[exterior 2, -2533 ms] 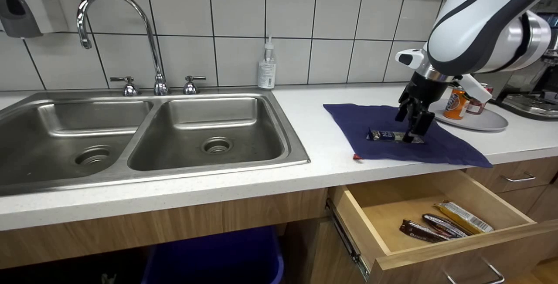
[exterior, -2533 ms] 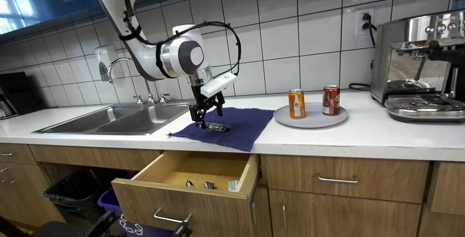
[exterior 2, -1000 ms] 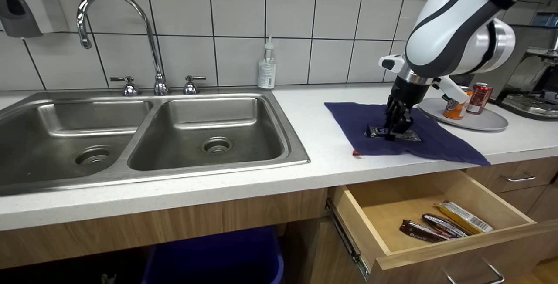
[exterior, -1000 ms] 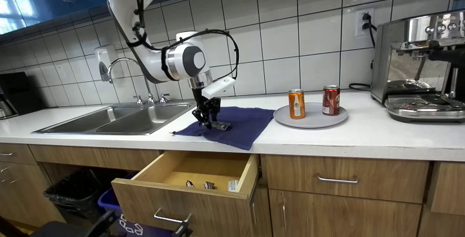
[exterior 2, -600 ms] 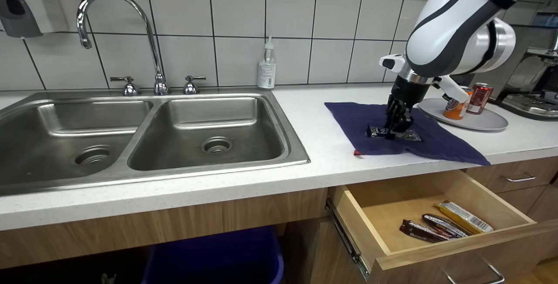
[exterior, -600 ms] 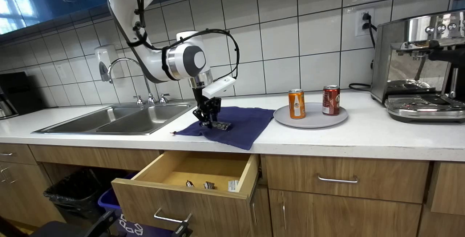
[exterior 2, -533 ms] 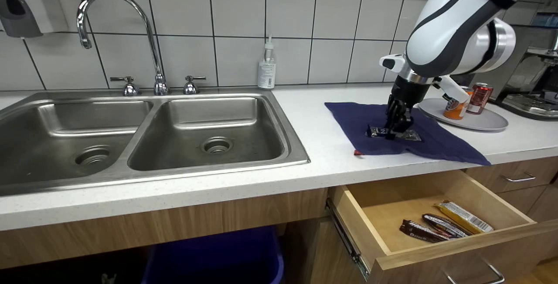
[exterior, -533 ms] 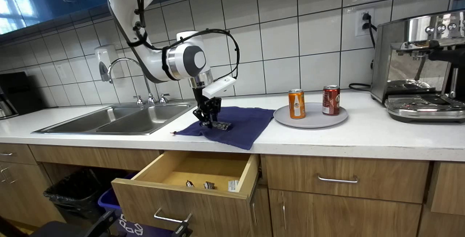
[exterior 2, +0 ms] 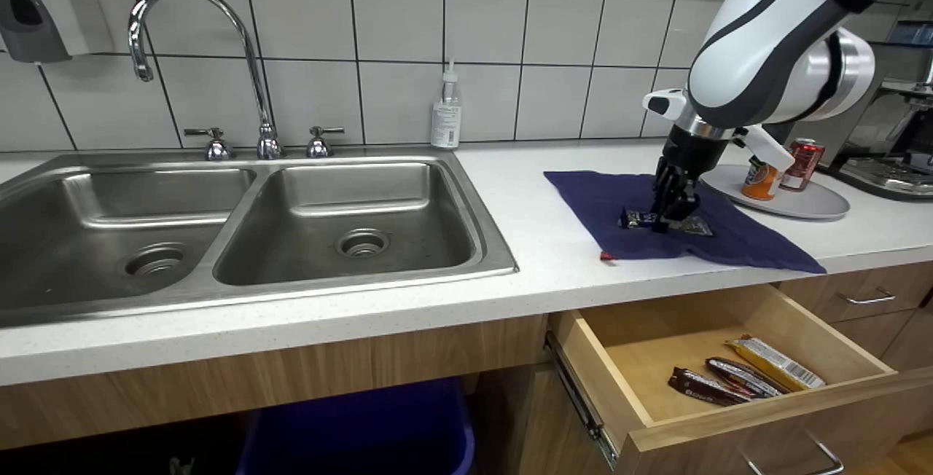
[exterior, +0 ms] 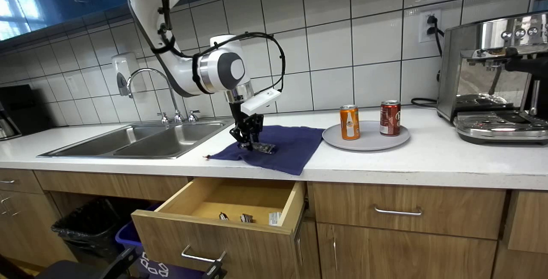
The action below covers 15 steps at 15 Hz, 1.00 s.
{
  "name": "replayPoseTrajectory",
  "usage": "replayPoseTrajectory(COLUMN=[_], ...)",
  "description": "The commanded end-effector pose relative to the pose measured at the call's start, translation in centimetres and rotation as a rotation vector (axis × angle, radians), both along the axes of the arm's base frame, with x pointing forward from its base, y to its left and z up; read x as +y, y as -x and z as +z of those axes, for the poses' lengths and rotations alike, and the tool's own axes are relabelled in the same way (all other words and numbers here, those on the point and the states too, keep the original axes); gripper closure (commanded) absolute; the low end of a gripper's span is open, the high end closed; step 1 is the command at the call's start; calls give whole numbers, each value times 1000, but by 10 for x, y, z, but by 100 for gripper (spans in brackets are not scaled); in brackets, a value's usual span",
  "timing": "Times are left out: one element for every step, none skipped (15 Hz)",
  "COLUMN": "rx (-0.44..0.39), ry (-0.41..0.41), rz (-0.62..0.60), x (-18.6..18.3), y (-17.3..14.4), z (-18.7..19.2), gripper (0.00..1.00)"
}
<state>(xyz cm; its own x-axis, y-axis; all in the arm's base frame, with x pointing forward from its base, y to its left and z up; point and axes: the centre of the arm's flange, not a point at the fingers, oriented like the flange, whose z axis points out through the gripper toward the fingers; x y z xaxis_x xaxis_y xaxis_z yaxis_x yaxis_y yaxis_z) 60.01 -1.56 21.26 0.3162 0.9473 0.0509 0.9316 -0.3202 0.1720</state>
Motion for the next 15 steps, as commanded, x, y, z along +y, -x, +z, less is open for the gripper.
replayPoseTrajectory(rx=[-21,-22,-25,-27,-31,-33,-38,-43,-49,-53,-60,-64,-69,-73,-78], ry=[6,6,6,6,6,6,5,5,4,4,5,5,4,4,4], rz=[13,13,14,13,14,13,13,13,13,12,10,9,7,5,3], x=[-10,-11,-12,-12,-13,-13,-13,-13,-13,-13,-13,-13,-14,-14,-14], y=[19,22,26,28,31,33,36,37,39,40,41,42,43,43,43], z=[14,15,16,17,19,20,22,24,26,28,30,32,34,36,37], gripper=[92,92,92,92,92,92,92,92,92,92,92,92,92,92,92])
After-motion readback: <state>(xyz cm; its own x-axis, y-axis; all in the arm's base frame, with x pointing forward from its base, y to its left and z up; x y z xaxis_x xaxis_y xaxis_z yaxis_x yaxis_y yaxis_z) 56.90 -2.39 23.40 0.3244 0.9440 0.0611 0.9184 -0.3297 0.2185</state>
